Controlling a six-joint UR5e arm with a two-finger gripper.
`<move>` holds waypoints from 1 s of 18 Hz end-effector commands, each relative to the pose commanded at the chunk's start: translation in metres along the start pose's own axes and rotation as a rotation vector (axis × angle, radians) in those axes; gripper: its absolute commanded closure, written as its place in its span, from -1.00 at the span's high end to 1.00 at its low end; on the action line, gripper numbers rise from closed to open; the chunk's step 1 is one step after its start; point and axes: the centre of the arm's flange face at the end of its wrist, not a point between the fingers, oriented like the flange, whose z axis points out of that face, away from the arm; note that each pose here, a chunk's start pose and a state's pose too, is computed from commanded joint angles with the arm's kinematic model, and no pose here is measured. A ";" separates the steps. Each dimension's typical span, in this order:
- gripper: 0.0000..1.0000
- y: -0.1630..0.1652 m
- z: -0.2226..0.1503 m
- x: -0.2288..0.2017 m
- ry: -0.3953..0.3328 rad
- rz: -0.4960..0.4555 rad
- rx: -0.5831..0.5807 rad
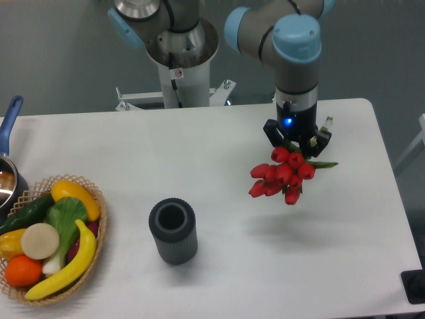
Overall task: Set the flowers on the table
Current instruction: 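Lower the gripper with the tulips toward the table surface, then open the gripper to release the tulips onto the table and lift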
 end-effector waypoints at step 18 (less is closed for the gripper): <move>-0.14 -0.033 0.091 0.000 0.106 0.055 -0.075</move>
